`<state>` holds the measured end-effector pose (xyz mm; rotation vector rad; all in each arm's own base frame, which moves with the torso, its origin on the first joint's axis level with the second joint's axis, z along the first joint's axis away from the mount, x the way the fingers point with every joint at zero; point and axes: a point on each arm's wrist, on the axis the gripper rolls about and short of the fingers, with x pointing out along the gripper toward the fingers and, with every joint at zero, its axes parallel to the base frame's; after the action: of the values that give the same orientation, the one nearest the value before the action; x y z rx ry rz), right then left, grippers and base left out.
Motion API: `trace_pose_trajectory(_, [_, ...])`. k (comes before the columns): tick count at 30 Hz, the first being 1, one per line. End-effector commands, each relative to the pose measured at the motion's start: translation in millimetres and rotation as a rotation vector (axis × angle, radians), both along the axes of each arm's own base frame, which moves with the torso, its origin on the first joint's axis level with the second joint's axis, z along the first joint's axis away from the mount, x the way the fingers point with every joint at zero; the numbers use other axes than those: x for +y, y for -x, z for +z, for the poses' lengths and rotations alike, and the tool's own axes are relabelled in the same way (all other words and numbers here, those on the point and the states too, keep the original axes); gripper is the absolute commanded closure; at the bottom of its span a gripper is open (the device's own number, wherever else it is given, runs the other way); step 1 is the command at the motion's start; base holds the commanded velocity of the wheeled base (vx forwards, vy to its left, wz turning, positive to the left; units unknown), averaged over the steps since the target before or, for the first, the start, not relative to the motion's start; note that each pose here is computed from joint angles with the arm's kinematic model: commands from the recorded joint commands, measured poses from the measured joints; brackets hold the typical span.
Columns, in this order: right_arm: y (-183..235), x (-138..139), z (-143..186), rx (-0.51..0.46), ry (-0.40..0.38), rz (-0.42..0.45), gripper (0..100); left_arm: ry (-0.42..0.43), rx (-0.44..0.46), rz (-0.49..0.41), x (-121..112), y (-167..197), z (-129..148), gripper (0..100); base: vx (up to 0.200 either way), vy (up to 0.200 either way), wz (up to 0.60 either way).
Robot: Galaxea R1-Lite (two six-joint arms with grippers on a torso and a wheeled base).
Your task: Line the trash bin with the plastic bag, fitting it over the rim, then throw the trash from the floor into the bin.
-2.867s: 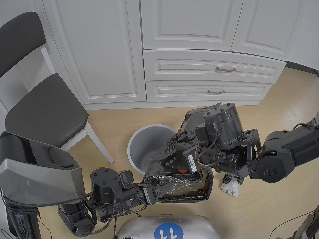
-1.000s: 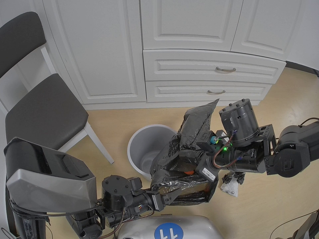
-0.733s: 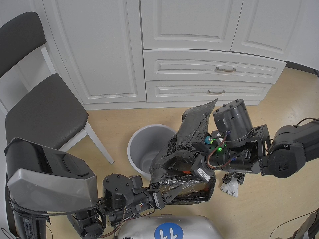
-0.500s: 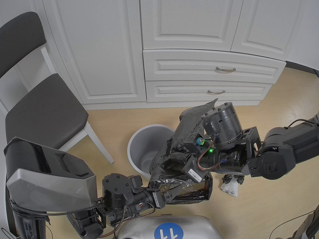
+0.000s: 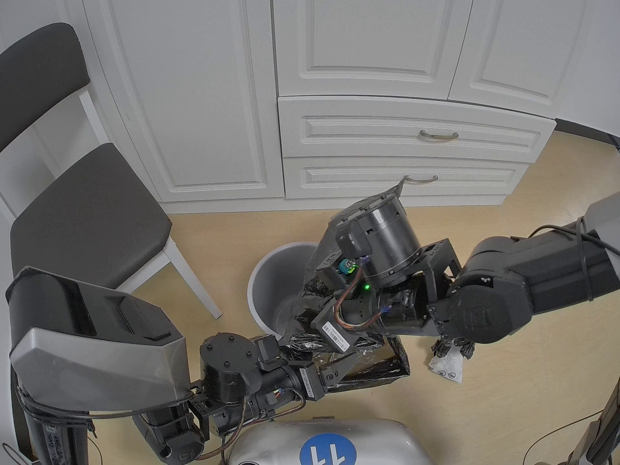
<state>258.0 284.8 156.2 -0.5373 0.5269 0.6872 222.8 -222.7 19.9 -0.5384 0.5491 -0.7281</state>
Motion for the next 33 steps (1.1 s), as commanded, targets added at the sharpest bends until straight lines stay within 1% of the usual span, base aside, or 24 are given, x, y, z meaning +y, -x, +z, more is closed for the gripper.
trace_pose_trajectory(1, [-5, 12, -12, 0.019, 0.009, 0.005, 100, 0.013, -0.006, 0.002, 0, 0, 4, 0, 0.000, 0.000, 0.00])
trace_pose_trajectory(5, [-4, 28, -22, 0.047, -0.016, -0.009, 100, 0.019, -0.004, 0.004, -1, -1, 4, 0, 0.000, 0.000, 0.00])
trace_pose_trajectory(11, [-8, 39, -34, 0.053, 0.000, -0.044, 100, 0.039, 0.007, 0.013, -1, -2, 5, 0, 0.000, 0.000, 0.00])
trace_pose_trajectory(15, [-6, 45, -33, 0.060, -0.024, -0.059, 100, 0.046, 0.004, 0.036, -3, -4, 6, 0, 0.000, 0.000, 0.00])
trace_pose_trajectory(16, [-6, 48, -30, 0.067, -0.040, -0.067, 100, 0.061, -0.005, 0.072, -8, -8, 6, 0, 0.000, 0.000, 0.00])
trace_pose_trajectory(19, [-5, 52, -28, 0.082, -0.049, -0.076, 100, 0.069, 0.001, 0.085, -9, -8, 6, 0, 0.000, 0.000, 0.00])
trace_pose_trajectory(21, [-5, 58, -24, 0.097, -0.081, -0.095, 100, 0.077, 0.005, 0.088, -10, -8, 6, 0, 0.000, 0.000, 0.00])
trace_pose_trajectory(24, [-5, 65, -23, 0.116, -0.108, -0.115, 100, 0.086, 0.001, 0.102, -11, -9, 7, 0, 0.000, 0.000, 0.00])
trace_pose_trajectory(28, [-6, 70, -25, 0.133, -0.123, -0.172, 100, 0.106, -0.004, 0.142, -16, -14, 7, 0, 0.000, 0.000, 0.00])
trace_pose_trajectory(33, [-9, 73, -24, 0.143, -0.142, -0.216, 100, 0.096, -0.007, 0.174, -23, -15, 0, 0, 0.000, 0.000, 0.00])
